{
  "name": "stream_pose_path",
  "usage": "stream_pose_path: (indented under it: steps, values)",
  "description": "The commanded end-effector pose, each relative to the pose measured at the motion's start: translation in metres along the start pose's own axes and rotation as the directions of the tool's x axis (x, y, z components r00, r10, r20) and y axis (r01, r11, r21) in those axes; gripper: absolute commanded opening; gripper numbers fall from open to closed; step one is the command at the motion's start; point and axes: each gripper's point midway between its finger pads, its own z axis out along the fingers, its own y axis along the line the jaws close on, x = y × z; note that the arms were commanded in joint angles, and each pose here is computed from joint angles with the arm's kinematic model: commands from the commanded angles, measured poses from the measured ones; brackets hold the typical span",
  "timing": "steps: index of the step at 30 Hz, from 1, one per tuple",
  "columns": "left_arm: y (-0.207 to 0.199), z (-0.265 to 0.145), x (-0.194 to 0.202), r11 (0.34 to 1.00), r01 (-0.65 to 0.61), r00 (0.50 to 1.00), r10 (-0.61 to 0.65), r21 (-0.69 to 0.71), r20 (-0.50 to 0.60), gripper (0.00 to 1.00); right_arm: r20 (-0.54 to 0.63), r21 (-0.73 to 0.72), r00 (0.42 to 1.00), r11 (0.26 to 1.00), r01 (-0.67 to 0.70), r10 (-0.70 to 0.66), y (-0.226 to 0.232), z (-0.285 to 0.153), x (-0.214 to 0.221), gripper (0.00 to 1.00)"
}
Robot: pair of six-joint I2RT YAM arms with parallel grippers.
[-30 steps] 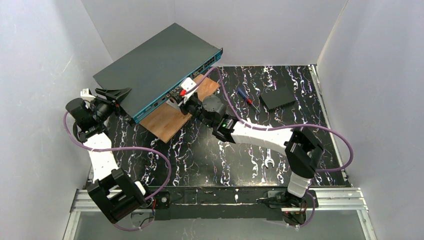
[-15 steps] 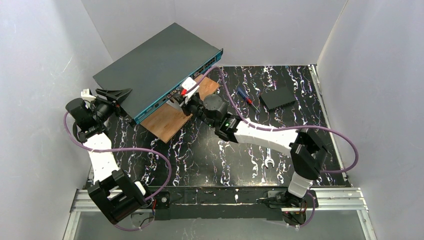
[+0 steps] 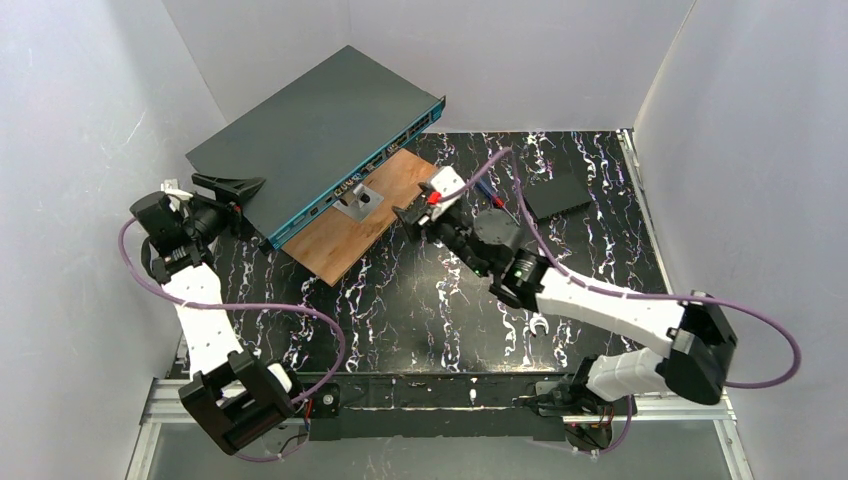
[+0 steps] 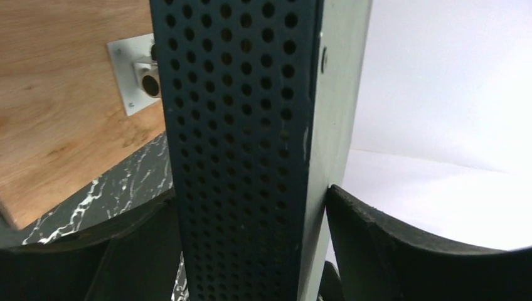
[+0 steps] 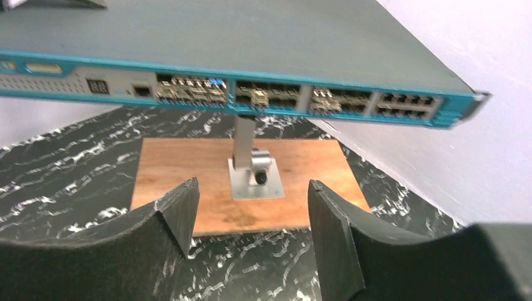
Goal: Insert the plug into the switch port
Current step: Insert the connector into the switch port, then pick up the connector from the center of the board.
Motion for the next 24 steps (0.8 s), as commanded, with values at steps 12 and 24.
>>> stream_pose_path:
  steps: [12, 24]
  values:
    - [0.064, -0.07, 0.017, 0.82, -0.049, 0.985, 0.134, -0.571, 0.109, 0.95, -0.021, 0.331, 0.996, 0.941, -0.074, 0.086, -0.075, -0.102, 0.014, 0.99]
    - [0.037, -0.126, 0.018, 0.709, -0.142, 0.93, 0.334, -0.691, 0.151, 0.98, -0.25, 0.409, 0.945, 0.908, -0.095, 0.212, -0.076, -0.128, 0.065, 0.99]
